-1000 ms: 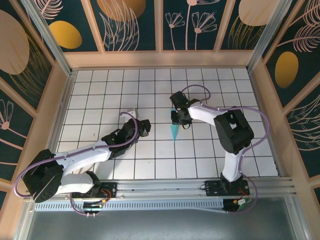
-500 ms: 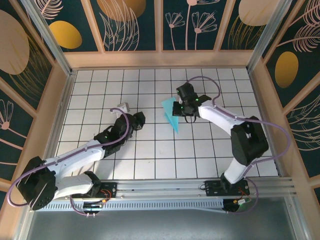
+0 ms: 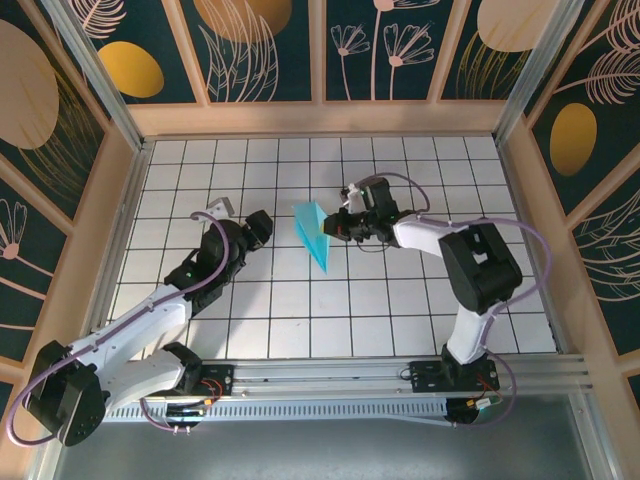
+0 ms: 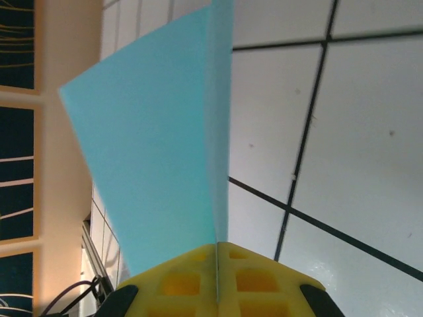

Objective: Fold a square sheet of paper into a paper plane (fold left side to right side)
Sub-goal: Turn over the paper plane at the center of the table.

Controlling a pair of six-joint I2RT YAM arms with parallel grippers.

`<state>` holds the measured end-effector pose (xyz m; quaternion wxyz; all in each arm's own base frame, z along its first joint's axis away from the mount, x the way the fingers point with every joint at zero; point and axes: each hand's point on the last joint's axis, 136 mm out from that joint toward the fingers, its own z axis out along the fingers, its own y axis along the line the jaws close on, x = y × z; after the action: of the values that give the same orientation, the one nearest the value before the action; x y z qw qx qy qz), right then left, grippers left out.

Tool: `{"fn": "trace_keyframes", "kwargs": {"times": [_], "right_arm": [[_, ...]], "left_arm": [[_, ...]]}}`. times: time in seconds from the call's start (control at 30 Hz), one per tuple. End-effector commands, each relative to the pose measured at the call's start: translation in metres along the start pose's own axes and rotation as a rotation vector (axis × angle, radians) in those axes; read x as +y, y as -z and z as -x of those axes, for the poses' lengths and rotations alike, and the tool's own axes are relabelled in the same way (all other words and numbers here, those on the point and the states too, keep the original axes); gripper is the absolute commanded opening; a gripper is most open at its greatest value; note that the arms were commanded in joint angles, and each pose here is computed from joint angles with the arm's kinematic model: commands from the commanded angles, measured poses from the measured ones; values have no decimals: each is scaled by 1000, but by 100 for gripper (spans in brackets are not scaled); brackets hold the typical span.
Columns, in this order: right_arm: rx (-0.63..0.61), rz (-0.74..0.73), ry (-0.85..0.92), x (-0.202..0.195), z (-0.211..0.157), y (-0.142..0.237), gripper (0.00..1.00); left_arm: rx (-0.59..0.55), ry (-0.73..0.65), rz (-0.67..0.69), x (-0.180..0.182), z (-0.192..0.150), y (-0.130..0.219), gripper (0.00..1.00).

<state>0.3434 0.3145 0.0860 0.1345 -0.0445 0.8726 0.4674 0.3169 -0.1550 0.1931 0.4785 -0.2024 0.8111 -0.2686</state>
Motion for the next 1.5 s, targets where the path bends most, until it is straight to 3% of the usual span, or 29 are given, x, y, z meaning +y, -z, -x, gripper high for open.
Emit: {"fn": "trace_keyframes", "kwargs": {"times": [0.0, 0.4, 0.5, 1.1, 1.47], "right_arm": [[10, 47, -28, -6, -2, -10, 0], [-14, -156, -75, -72, -10, -2, 0], [-22, -187, -67, -78, -8, 3, 4], [-73, -324, 11, -80, -2, 32, 29], [-63, -552, 169, -50, 6, 85, 50]], "left_arm": [[39, 24, -26, 0, -8, -3, 71], [118, 34, 2, 9, -29, -20, 72], [127, 37, 4, 11, -33, -22, 72], [122, 30, 9, 16, -34, -21, 74], [78, 23, 20, 27, -29, -9, 80]]}}
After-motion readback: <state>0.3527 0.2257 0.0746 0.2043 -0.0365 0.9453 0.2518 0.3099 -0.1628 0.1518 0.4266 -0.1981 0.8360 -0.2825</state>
